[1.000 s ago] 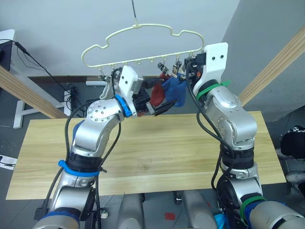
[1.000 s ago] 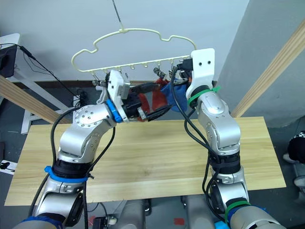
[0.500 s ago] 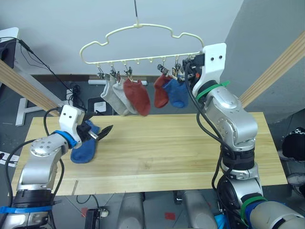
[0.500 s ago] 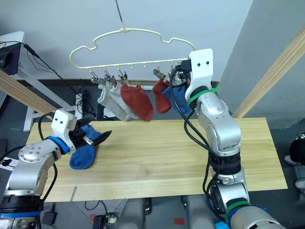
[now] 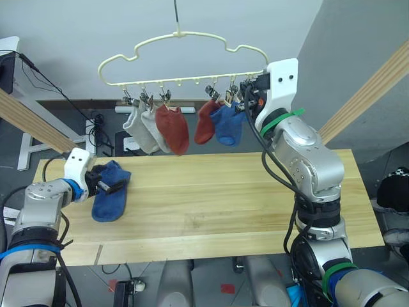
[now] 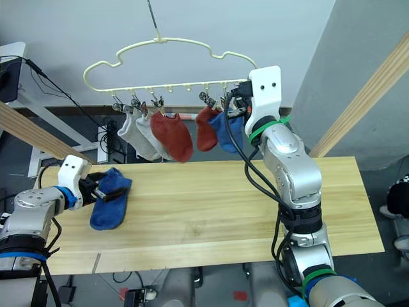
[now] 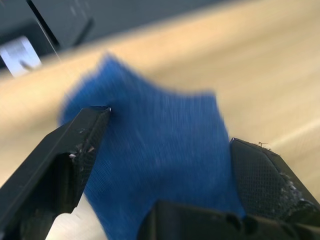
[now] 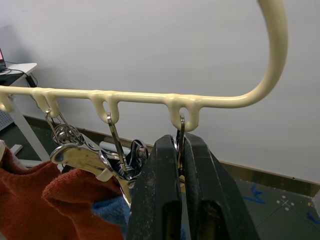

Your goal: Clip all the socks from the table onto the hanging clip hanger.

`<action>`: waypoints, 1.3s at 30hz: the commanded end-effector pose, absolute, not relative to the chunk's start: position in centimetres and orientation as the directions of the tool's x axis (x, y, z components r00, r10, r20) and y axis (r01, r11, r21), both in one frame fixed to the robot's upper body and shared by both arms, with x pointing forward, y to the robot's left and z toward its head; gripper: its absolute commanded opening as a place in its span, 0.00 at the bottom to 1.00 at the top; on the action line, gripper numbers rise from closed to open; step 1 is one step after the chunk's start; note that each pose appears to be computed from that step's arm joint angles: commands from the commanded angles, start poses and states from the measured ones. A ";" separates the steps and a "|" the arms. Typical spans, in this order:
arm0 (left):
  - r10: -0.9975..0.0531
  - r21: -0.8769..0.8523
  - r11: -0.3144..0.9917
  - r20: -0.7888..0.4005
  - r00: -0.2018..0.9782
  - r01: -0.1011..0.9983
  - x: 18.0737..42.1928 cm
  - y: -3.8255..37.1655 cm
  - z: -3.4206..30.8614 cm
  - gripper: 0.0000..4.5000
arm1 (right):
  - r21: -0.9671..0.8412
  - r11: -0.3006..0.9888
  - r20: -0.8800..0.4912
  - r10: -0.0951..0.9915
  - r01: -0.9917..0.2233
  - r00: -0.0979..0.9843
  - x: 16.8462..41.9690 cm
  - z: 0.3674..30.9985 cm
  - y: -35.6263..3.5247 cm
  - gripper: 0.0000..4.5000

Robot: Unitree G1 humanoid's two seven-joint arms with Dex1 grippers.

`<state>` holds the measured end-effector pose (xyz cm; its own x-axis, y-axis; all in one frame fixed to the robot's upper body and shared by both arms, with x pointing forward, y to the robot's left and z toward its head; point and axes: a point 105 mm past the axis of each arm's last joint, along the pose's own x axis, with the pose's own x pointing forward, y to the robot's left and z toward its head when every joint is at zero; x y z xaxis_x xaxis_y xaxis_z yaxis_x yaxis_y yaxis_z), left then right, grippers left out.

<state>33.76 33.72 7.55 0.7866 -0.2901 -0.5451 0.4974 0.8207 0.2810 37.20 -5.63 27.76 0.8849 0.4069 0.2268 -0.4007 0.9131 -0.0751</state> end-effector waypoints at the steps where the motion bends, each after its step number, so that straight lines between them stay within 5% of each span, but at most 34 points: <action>1: -0.257 0.293 0.803 -0.615 0.746 0.519 32.3 35.0 6.3 0.86 | -0.087 0.903 0.286 0.428 -0.421 0.858 36.4 29.4 -5.2 0.00; 9: -0.326 0.241 0.791 -0.613 0.720 0.563 31.4 33.6 5.5 0.33 | -0.084 0.902 0.287 0.428 -0.423 0.857 36.4 29.4 -5.0 0.00; 15: -0.576 0.125 0.690 -0.502 0.645 0.713 31.7 26.1 7.9 0.01 | -0.086 0.903 0.287 0.426 -0.420 0.858 36.5 29.4 -5.1 0.00; 21: -0.817 -0.021 0.503 -0.339 0.467 0.864 30.9 15.2 11.2 0.01 | -0.087 0.904 0.287 0.424 -0.418 0.859 36.6 29.5 -5.1 0.00; 25: -0.886 -0.045 0.437 -0.194 0.421 0.898 31.2 9.6 13.7 0.01 | -0.090 0.906 0.288 0.421 -0.414 0.860 36.6 29.6 -5.2 0.00; 39: -0.810 -0.041 0.564 0.167 0.562 0.825 36.7 -1.1 19.3 0.01 | -0.093 0.907 0.289 0.419 -0.410 0.861 36.5 29.7 -5.1 0.00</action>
